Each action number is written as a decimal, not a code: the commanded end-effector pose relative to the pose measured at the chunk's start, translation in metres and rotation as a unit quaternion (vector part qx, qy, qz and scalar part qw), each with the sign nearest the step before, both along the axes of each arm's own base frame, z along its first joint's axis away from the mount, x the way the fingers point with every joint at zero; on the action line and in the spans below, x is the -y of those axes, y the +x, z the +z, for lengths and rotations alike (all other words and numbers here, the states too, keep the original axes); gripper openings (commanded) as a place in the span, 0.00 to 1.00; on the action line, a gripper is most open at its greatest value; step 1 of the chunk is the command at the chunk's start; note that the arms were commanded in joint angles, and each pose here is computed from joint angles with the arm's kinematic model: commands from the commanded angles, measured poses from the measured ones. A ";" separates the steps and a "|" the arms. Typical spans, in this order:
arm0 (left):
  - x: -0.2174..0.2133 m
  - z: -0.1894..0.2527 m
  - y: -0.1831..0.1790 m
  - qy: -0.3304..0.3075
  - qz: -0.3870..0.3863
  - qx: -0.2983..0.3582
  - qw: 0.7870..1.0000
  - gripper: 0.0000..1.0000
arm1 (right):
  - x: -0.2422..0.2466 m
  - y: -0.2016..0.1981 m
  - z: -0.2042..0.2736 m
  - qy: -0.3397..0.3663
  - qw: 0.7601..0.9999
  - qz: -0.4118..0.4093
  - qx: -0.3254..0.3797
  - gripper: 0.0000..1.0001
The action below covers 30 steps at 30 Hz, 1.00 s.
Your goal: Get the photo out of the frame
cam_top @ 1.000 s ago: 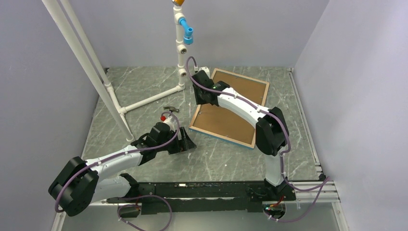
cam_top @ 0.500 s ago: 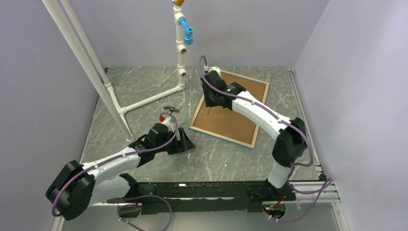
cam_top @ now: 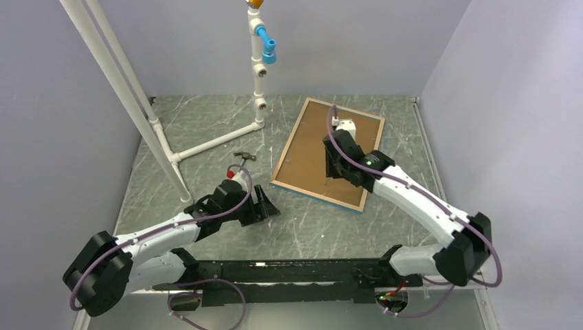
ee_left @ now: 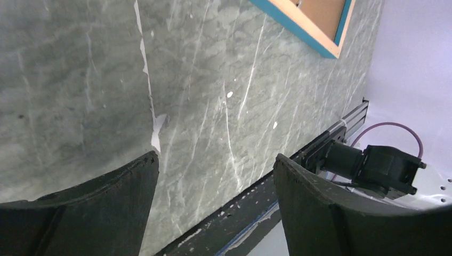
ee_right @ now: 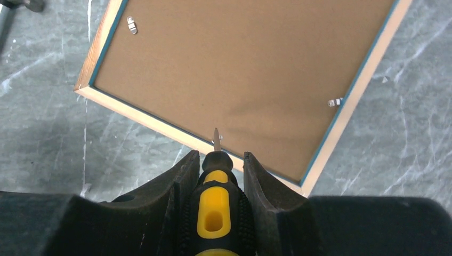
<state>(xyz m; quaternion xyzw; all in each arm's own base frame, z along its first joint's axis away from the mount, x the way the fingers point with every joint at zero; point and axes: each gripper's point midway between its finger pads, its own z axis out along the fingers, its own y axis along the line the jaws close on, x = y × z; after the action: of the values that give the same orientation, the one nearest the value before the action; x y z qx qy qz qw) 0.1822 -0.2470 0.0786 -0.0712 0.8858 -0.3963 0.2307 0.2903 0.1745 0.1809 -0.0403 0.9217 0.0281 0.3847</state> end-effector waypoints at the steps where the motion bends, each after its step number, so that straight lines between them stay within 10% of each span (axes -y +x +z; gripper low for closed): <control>1: 0.024 0.019 0.005 -0.021 0.030 -0.031 0.999 0.81 | 0.021 -0.009 0.031 0.054 0.995 -0.054 0.058 0.00; 17: 0.123 0.004 0.048 0.031 0.222 -0.220 0.949 0.81 | 0.108 -0.060 0.059 0.023 0.981 -0.147 0.124 0.00; 30: 0.111 -0.035 0.069 0.108 0.305 -0.208 0.923 0.79 | 0.092 -0.080 0.055 0.094 0.985 -0.103 0.103 0.00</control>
<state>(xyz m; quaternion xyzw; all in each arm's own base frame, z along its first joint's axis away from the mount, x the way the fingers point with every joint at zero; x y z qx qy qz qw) 0.2398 -0.3766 0.0484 -0.3540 0.8936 -0.2362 0.1428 0.2137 0.0786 0.2308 0.0874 0.8734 0.0455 0.4769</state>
